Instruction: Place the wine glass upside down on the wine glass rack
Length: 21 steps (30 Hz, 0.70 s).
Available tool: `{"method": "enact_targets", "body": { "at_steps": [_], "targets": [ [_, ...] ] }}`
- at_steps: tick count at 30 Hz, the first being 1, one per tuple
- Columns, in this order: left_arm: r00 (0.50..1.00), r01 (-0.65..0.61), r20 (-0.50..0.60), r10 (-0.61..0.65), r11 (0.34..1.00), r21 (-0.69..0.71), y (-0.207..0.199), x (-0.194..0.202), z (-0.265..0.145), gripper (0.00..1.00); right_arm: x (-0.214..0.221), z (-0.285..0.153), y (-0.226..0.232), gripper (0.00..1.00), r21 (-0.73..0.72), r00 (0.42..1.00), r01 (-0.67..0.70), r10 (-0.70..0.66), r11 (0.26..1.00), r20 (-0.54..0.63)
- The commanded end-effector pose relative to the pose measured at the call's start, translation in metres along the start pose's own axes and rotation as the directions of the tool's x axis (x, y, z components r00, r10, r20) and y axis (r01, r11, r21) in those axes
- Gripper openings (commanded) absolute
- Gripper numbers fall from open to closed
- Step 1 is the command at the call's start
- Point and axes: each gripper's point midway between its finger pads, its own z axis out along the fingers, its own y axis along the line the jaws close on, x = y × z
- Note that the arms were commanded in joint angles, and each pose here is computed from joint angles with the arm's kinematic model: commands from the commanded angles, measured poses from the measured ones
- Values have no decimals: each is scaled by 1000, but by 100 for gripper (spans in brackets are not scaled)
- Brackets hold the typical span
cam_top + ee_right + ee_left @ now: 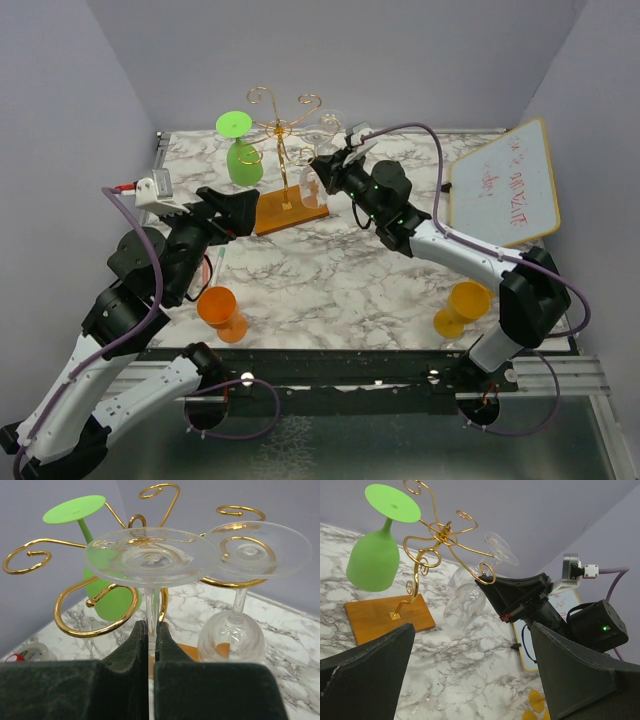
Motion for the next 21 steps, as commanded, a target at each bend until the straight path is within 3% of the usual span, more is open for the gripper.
{"method": "enact_targets", "body": {
  "at_steps": [1, 21],
  "targets": [
    [1000, 7, -2, -7, 1000, 5, -4, -3, 0, 99, -26, 14, 9, 0, -51, 995, 15, -10, 999, 96],
    [1000, -12, -7, 12, 1000, -13, 0, 1, 4, 99, 1, 26, 46, 0, -287, 997, 68, -59, 955, 40]
  ]
}}
